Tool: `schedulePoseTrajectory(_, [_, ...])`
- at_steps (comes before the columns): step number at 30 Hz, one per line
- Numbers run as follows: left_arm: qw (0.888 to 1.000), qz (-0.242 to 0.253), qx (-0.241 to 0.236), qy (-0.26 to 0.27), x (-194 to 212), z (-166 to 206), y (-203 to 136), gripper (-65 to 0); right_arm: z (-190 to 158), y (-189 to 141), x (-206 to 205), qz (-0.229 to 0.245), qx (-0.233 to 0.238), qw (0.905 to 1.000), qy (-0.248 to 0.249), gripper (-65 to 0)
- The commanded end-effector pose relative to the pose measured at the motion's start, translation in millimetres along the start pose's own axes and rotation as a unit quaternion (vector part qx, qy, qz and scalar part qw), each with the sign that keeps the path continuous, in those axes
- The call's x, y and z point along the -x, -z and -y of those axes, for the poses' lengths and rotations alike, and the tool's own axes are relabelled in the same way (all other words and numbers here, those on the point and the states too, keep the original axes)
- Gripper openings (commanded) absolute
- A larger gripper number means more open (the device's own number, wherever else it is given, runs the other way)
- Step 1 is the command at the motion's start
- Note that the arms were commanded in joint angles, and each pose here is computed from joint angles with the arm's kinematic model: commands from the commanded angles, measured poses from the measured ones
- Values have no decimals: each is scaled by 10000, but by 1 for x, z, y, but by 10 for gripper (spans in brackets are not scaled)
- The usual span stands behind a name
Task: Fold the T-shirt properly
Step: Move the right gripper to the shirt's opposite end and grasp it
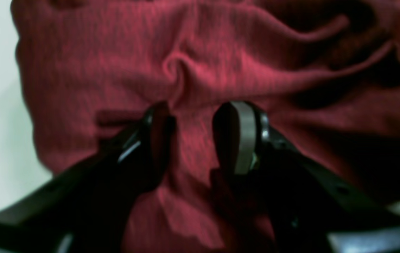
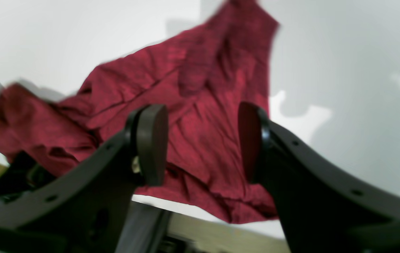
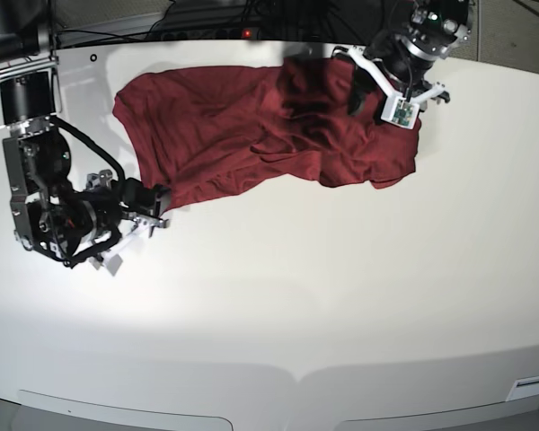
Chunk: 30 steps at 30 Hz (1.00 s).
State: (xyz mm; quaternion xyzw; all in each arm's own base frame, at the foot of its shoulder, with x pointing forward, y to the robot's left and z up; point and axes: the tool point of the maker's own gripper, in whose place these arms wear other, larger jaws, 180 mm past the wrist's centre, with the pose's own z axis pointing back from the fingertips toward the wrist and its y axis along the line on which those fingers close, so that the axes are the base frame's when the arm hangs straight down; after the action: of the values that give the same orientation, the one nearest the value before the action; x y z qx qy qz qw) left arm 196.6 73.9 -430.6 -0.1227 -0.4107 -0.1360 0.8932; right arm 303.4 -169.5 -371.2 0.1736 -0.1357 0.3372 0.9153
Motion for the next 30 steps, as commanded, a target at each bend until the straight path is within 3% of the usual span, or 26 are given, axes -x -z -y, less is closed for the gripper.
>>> schedulePoseTrajectory(1, [9998, -73, -173, 27, 0, -9, 4, -388, 7, -15, -8, 128, 66, 9999, -75, -329])
schedulePoseTrajectory(5, [9980, -137, -613, -74, -7, -31, 14, -388, 8, -25, 8, -44, -70, 10000, 8, -329])
schedulePoseTrajectory(15, [9980, -45, -629, -56, -18, -34, 19, -388, -2, -16, 59, -569, -310, 9975, 270, -329])
schedulePoseTrajectory(20, [9979, -135, -627, -66, -15, -34, 19, -388, 1, -15, 61, -607, -216, 9976, 261, -329])
schedulePoseTrajectory(24, [9979, -154, -626, -68, -13, -34, 18, -388, 9, -13, 77, -919, 59, 9954, 248, -329])
schedulePoseTrajectory(30, [9979, -150, -626, -67, -13, -34, 18, -388, 7, -8, 74, -716, 50, 9971, 268, -329])
